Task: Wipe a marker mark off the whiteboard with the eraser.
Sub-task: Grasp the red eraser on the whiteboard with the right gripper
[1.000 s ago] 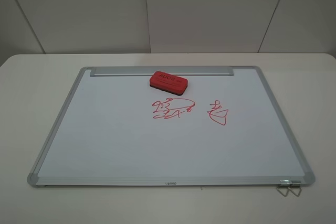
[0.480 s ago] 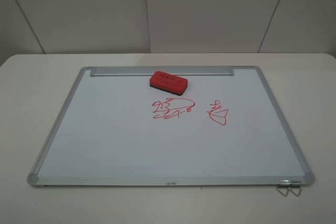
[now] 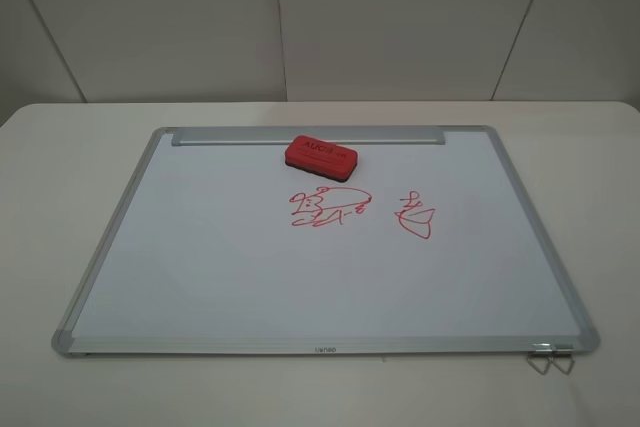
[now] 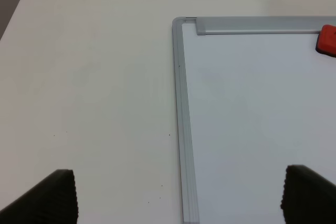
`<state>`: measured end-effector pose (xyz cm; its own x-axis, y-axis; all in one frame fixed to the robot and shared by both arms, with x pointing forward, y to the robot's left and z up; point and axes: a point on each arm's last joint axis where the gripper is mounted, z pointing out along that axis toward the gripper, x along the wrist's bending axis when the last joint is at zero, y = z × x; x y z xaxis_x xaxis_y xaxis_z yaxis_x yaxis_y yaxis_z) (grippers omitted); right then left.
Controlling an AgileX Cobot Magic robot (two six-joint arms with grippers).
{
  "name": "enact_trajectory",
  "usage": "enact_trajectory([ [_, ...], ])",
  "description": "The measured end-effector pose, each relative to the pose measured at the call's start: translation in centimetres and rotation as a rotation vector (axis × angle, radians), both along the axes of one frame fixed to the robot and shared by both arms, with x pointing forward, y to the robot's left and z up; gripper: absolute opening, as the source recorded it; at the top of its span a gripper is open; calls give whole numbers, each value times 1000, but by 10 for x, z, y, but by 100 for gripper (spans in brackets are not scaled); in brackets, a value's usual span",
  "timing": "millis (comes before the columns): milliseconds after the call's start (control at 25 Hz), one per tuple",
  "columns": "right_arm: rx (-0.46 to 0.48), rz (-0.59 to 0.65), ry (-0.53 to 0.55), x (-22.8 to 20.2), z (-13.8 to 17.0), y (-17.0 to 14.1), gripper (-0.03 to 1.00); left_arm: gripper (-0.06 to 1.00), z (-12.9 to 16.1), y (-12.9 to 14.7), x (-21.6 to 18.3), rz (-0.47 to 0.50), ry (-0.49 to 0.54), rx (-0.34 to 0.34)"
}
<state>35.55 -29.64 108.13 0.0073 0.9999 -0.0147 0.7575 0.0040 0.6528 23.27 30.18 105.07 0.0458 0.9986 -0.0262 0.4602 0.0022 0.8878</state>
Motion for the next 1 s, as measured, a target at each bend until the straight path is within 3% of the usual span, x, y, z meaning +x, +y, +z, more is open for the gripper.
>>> enact_trajectory([
  [200, -76, 109, 199, 91, -2, 18, 79, 77, 0, 0, 0, 0, 0, 0],
  [480, -177, 384, 308, 193, -25, 81, 79, 77, 0, 0, 0, 0, 0, 0],
  [1000, -311, 888, 380, 281, -96, 215, 79, 77, 0, 0, 0, 0, 0, 0],
])
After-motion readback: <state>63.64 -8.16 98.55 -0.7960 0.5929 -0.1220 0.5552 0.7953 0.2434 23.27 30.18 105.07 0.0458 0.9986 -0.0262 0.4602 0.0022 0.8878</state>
